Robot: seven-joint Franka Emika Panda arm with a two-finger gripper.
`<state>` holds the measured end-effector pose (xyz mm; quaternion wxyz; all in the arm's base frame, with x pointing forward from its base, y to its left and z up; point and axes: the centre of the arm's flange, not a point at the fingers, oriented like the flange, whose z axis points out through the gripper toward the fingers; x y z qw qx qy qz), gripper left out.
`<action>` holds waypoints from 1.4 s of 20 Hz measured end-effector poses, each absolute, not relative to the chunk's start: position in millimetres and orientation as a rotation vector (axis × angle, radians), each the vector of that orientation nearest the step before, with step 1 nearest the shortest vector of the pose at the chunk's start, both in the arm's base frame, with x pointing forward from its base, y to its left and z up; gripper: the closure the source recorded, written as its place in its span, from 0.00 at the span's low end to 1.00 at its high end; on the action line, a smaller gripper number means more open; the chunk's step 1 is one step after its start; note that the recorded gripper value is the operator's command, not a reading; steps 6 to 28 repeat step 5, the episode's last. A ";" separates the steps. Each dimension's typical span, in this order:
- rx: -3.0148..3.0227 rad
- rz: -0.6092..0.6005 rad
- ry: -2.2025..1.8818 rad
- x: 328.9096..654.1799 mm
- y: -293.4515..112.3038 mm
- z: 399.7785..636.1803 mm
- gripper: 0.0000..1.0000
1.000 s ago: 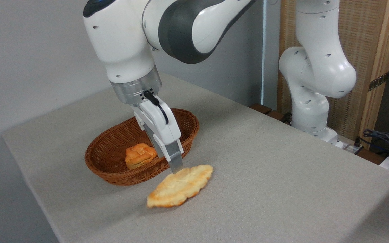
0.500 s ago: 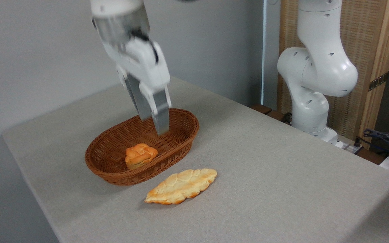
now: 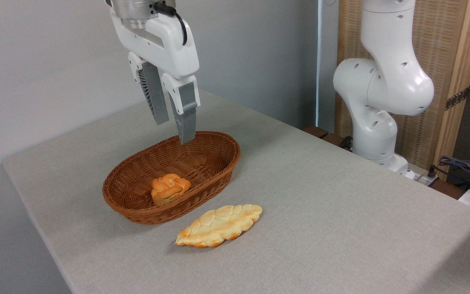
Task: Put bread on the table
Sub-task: 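Open the gripper, release the bread, and raise the gripper away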
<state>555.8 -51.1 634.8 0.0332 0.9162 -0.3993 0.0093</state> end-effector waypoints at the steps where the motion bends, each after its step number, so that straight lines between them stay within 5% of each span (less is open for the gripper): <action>1: 2.817 0.024 -1.231 557.2 -52.1 632.4 0.00; 28: 2.809 0.028 -1.244 563.1 -58.3 624.9 0.00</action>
